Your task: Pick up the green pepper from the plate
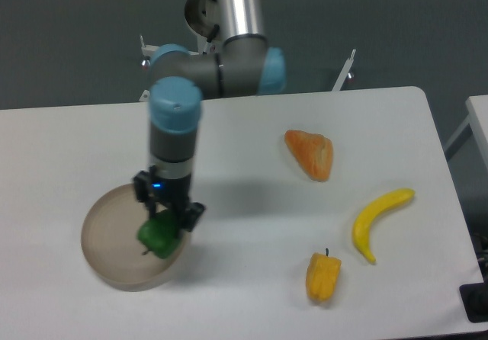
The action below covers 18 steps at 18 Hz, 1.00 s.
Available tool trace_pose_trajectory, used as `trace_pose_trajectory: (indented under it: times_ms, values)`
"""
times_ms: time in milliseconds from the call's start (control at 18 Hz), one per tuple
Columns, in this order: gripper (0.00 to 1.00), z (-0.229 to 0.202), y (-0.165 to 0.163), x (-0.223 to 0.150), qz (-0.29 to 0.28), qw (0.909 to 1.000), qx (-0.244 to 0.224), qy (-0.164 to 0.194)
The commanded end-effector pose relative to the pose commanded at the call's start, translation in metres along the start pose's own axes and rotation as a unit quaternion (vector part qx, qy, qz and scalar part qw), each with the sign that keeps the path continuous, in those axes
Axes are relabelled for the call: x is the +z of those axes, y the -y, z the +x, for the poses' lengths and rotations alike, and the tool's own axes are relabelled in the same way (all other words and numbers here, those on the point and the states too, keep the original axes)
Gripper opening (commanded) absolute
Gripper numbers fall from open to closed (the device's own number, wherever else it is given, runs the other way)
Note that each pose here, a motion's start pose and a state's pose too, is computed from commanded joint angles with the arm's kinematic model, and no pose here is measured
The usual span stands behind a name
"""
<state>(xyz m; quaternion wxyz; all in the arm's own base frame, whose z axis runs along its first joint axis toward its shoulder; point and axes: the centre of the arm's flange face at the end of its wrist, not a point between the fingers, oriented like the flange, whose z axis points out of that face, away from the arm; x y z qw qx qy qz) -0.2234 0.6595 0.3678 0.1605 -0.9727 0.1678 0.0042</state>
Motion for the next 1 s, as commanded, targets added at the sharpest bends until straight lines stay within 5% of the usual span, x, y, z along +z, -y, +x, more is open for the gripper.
trace_pose_trajectory:
  times_ms: [444,1000]
  values:
    - [0.36,-0.082,-0.067,-0.016,-0.036,0.9970,0.055,0.040]
    - [0.36,-0.105,-0.072,-0.018,-0.034,0.9970,0.048,0.051]
